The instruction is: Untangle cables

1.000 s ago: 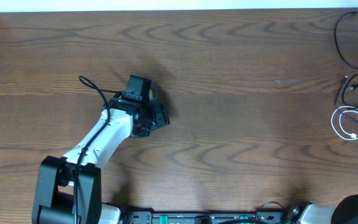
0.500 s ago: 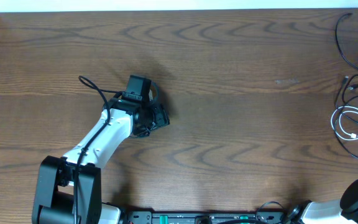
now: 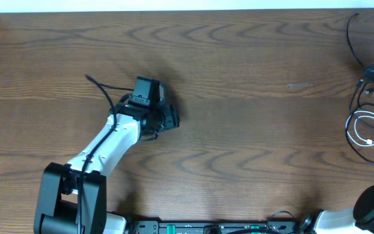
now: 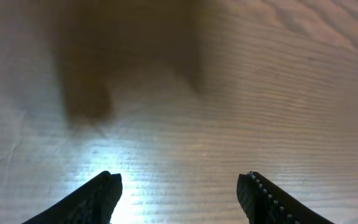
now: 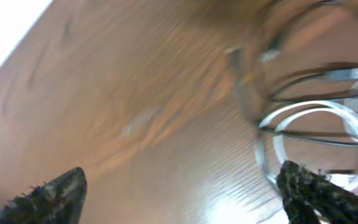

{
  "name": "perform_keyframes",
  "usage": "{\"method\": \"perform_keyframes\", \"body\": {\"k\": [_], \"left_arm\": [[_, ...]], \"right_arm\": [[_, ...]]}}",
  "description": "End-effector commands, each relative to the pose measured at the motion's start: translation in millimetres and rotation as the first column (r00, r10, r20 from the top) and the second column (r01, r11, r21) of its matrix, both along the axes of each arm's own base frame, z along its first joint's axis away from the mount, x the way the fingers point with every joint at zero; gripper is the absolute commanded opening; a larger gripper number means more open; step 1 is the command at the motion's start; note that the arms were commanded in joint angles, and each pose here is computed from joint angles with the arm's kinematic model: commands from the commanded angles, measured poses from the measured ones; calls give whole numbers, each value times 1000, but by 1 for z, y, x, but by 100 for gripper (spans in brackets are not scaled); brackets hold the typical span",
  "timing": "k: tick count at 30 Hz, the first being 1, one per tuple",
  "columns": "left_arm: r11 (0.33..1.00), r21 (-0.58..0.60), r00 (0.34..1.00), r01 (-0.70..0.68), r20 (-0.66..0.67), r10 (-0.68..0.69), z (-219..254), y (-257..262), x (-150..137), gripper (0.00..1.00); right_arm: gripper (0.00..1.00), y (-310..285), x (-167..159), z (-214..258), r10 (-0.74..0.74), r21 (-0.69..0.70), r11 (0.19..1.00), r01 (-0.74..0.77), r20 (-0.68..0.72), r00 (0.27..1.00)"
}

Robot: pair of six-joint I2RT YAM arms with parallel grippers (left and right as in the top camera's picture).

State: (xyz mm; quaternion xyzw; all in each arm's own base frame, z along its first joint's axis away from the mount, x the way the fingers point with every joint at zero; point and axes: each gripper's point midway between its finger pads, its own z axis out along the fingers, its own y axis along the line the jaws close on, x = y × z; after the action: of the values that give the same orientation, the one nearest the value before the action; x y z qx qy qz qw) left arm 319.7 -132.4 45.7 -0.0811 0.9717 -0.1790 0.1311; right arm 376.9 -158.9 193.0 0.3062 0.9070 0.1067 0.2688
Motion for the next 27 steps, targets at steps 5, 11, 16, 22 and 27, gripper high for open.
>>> {"method": "perform_keyframes", "body": {"k": [5, 11, 16, 22, 27], "left_arm": [[956, 258, 988, 139, 29, -151, -10, 17, -7, 71], [941, 313, 991, 129, -77, -110, -2, 38, -21, 79], [938, 325, 985, 123, -157, -74, 13, 52, -32, 85], [934, 335, 962, 127, -272, -33, 15, 67, -57, 87], [929, 341, 943, 144, -331, -25, 16, 72, -75, 87]], "right_arm": [[99, 82, 5, -9, 325, -107, 935, -338, -118, 938], [99, 122, -6, -25, 411, -186, 866, -464, -264, 873], [99, 154, -17, -43, 453, -142, 848, -510, -304, 838], [99, 166, -49, -83, 457, -65, 849, -524, -405, 791], [99, 172, -76, -111, 460, 15, 858, -513, -466, 756]]}}
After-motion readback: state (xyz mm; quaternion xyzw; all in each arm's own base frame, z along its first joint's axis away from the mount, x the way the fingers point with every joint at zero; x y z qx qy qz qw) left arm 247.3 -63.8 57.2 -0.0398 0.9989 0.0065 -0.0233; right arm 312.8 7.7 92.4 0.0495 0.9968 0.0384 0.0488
